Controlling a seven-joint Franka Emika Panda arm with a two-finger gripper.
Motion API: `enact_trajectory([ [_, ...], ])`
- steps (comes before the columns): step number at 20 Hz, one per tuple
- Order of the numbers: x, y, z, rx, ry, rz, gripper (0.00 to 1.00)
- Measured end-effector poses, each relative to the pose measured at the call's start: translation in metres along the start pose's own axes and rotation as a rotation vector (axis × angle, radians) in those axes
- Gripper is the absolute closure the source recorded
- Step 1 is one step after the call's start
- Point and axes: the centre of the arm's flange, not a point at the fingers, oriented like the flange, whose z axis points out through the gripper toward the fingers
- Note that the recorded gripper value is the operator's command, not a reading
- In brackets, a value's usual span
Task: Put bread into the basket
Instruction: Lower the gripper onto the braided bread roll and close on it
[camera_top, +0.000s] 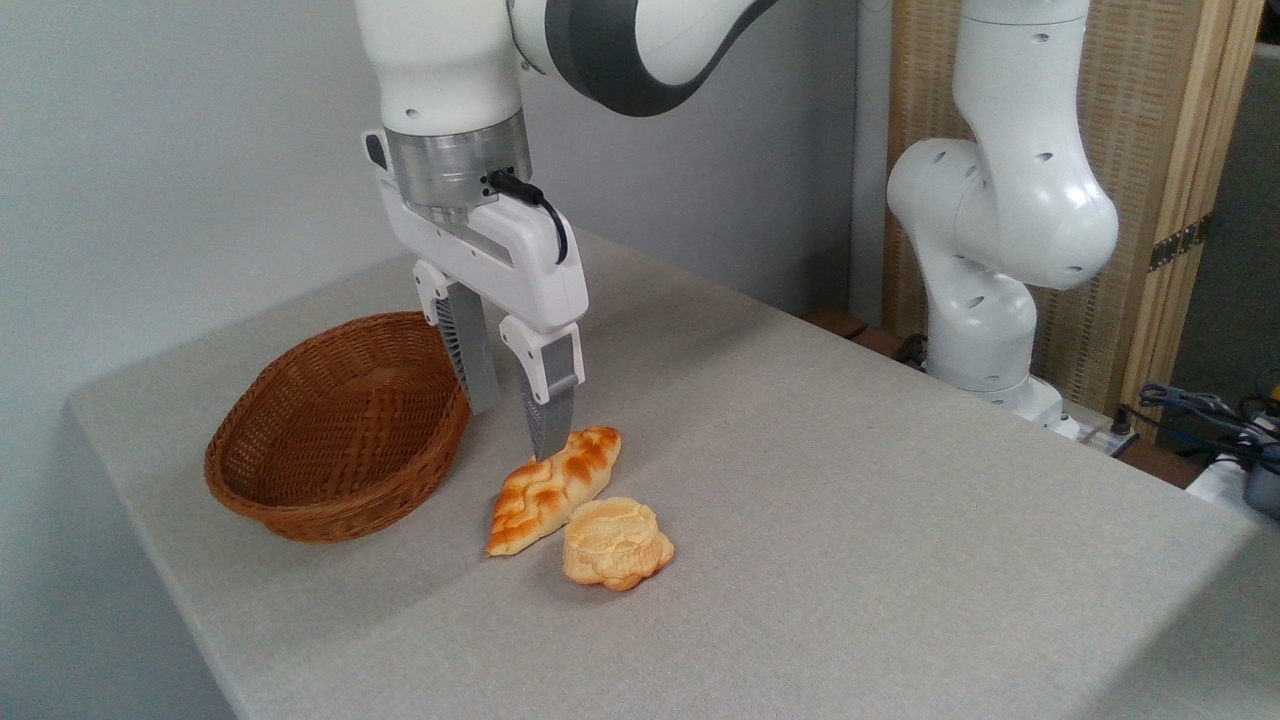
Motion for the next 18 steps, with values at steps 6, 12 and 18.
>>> enact_trajectory([
  [6, 0.009, 0.017, 0.011, -0.051, -0.013, 0.020, 0.00],
  [12, 0.019, 0.049, 0.060, -0.101, -0.046, 0.065, 0.00],
  [18, 0.010, 0.060, 0.103, -0.119, -0.069, 0.063, 0.00],
])
